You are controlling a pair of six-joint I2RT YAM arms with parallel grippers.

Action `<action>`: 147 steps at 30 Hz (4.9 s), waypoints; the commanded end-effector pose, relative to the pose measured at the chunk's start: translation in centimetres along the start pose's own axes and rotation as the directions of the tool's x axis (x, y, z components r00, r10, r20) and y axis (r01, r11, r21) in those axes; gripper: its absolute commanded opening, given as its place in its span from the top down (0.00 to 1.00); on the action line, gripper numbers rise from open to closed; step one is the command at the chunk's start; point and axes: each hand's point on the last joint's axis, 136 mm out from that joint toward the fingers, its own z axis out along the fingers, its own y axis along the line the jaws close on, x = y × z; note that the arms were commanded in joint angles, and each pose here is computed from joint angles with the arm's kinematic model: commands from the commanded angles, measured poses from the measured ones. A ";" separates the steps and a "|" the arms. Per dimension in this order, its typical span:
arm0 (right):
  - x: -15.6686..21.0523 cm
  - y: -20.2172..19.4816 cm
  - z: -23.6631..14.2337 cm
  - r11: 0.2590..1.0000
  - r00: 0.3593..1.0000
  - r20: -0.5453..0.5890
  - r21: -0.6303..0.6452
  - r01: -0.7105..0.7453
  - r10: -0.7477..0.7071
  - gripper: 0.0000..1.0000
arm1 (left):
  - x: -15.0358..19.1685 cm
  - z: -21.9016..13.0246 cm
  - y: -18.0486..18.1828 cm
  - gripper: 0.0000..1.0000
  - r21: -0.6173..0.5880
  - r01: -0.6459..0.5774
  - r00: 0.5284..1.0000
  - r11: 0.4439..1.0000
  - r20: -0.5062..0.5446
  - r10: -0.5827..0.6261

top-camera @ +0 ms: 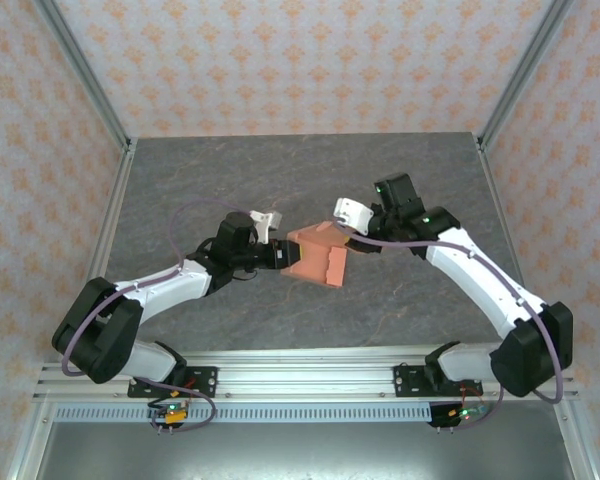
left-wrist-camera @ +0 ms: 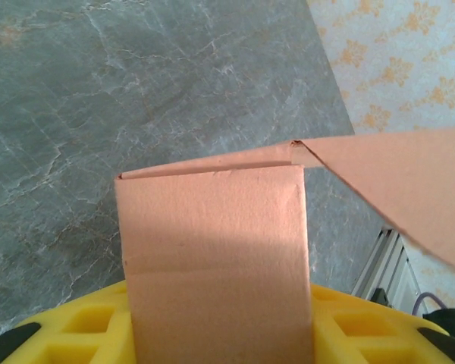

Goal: Fold the paper box

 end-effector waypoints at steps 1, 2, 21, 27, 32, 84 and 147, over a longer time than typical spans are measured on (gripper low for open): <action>-4.0 -2.8 -2.9 0.975 0.958 0.238 0.114 -0.192 0.161 0.49 | -2.8 -0.4 -1.1 0.61 -0.003 0.037 0.994 0.999 0.100 -0.037; -4.4 -3.6 -3.9 0.954 0.935 0.284 0.149 -0.261 0.211 0.48 | -3.1 -0.4 -1.0 0.61 -0.006 0.053 0.992 0.999 0.113 -0.052; 2.4 1.1 0.3 0.386 0.339 0.287 -0.125 -0.914 0.896 0.37 | -7.0 -0.7 -0.5 0.58 -0.078 0.252 0.943 0.965 0.244 -0.227; 2.8 -1.0 3.9 0.395 0.378 0.227 -0.036 -0.918 0.898 0.41 | -6.8 -0.6 -1.1 0.59 -0.056 0.190 0.959 0.980 0.223 -0.173; 1.2 -1.6 6.9 0.401 0.378 0.183 -0.110 -0.910 0.908 0.48 | -6.6 -0.7 -1.4 0.59 -0.050 0.166 0.965 0.985 0.213 -0.152; 3.2 -4.2 8.2 0.384 0.400 0.335 0.116 -0.916 0.853 0.53 | -5.9 -1.7 -3.5 0.65 -0.135 0.003 0.949 0.991 0.314 0.040; 0.3 -2.8 6.5 0.512 0.494 0.258 -0.001 -0.859 0.830 0.49 | -7.4 -4.3 -5.9 0.67 -0.088 -0.050 0.915 0.995 0.394 0.081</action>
